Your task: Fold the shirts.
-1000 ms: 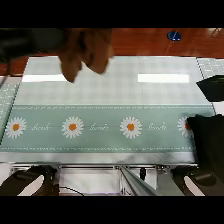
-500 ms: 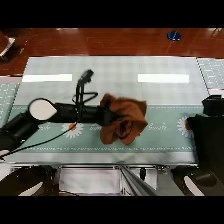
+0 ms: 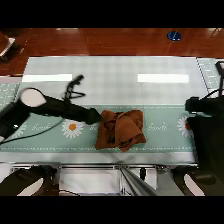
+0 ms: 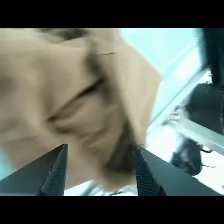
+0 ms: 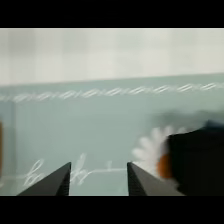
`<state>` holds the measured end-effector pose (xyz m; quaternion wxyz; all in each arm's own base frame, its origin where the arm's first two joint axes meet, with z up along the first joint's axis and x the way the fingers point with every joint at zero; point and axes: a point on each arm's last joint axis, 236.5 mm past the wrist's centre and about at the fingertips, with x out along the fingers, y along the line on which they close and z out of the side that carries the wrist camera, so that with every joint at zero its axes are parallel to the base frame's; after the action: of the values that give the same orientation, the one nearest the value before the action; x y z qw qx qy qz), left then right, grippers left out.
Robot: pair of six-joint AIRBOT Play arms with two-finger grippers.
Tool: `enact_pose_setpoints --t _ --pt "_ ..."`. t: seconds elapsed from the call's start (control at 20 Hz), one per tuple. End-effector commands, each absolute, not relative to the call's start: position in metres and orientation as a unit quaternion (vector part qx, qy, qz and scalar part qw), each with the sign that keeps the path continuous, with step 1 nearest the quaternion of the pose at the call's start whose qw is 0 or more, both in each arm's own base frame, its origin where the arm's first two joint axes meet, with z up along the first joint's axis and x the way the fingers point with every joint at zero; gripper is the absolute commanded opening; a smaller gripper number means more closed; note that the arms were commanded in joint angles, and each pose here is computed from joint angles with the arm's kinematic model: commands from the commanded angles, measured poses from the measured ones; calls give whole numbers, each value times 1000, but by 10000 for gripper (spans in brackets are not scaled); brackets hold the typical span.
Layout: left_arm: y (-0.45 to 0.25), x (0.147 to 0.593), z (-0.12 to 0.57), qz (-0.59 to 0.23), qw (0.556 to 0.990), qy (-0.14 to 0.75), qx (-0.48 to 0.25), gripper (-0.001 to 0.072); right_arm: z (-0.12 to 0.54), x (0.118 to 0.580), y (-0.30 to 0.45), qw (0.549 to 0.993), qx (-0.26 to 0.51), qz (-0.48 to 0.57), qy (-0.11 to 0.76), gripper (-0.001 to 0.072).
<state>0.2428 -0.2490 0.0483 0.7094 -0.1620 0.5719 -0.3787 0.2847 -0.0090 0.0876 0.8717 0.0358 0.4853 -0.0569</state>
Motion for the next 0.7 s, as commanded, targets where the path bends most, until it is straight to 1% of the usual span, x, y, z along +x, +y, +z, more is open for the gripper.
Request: enact_pose_setpoints --t 0.0,0.05,0.1,0.15,0.2,0.3,0.4,0.45,0.6,0.65 --pt "-148 261 54 -274 757 579 -129 508 99 275 -96 860 33 -170 480 410" --pt "-134 264 47 -245 768 570 -159 507 84 258 -120 841 63 -210 495 410" --pt "-134 259 36 -236 759 572 -201 507 59 242 -129 820 110 -229 513 410" --pt "-148 247 23 -252 733 580 -252 507 32 234 -120 805 160 -219 528 410" --pt "-170 234 16 -296 704 577 -289 507 6 232 -97 796 207 -185 538 410" --pt "-212 212 12 -376 655 557 -345 507 -24 241 -32 792 278 -67 540 410" --pt "-238 198 -2 -397 631 563 -358 508 -30 245 7 786 323 7 527 410" --pt "-249 193 -14 -395 626 576 -346 507 -33 244 12 782 332 12 528 410" --pt "-279 192 -41 -381 626 597 -326 507 -38 239 12 778 327 10 537 410" --pt "-292 192 -41 -394 623 594 -322 507 -38 238 13 776 328 12 539 410"
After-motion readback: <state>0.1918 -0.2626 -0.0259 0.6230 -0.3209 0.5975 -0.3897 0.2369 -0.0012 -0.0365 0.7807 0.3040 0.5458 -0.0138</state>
